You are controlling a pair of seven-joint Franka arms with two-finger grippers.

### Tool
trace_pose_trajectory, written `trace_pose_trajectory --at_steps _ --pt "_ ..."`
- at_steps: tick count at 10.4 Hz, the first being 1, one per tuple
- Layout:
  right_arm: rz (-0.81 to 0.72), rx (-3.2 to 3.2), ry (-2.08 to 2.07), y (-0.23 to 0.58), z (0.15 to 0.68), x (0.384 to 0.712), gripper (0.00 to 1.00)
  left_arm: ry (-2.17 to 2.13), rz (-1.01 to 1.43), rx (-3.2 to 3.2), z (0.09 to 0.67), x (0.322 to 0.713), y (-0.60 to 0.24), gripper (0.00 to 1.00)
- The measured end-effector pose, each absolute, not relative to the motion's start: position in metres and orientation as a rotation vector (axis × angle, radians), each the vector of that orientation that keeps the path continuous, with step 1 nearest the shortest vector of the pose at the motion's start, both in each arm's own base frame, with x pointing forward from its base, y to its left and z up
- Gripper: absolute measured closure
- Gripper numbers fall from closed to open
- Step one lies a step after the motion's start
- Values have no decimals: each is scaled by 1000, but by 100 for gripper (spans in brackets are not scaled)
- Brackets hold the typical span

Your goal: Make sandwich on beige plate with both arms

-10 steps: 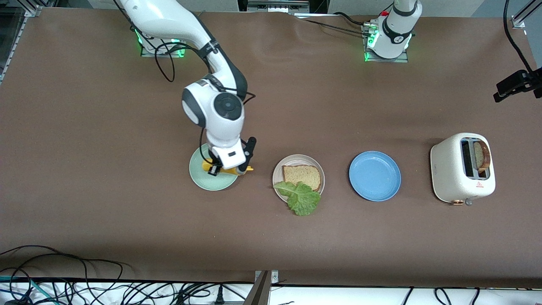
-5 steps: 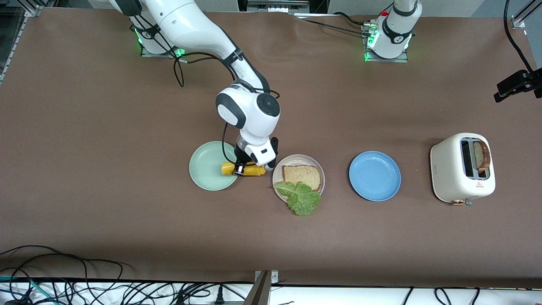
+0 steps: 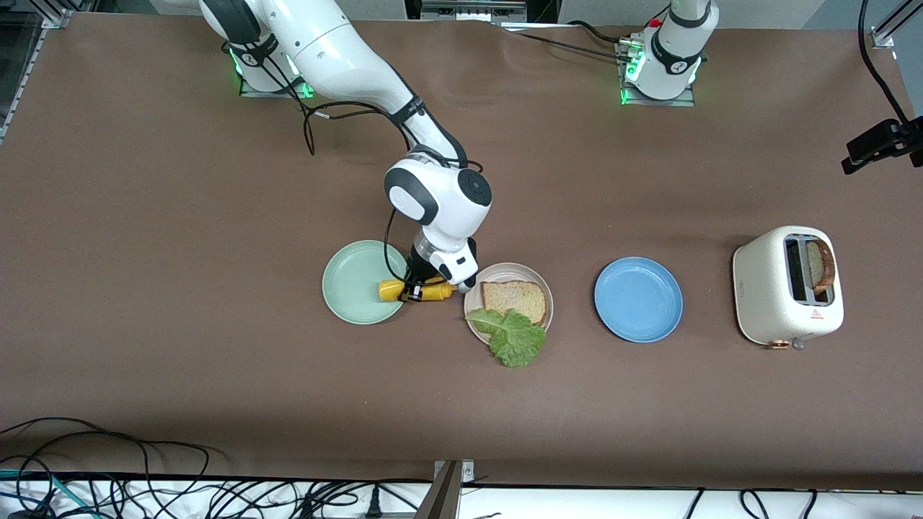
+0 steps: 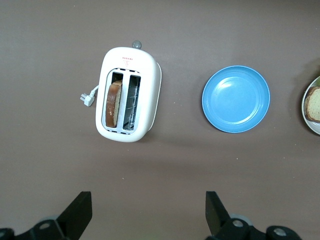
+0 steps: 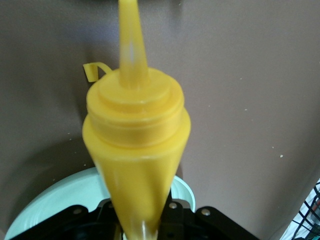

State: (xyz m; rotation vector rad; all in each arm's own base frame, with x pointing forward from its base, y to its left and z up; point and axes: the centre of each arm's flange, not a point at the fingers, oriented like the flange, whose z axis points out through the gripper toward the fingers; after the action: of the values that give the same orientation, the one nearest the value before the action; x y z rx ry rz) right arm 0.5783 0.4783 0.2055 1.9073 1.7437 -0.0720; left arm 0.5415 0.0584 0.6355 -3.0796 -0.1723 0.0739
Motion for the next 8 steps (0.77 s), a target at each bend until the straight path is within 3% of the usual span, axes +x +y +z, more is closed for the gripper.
trace_pose_trajectory --at_steps 5,8 --pt "-63 1946 1695 476 214 585 74 -183 74 -3079 635 541 62 0" --pt "-73 2131 1589 449 269 614 74 -208 76 -3078 635 540 71 0"
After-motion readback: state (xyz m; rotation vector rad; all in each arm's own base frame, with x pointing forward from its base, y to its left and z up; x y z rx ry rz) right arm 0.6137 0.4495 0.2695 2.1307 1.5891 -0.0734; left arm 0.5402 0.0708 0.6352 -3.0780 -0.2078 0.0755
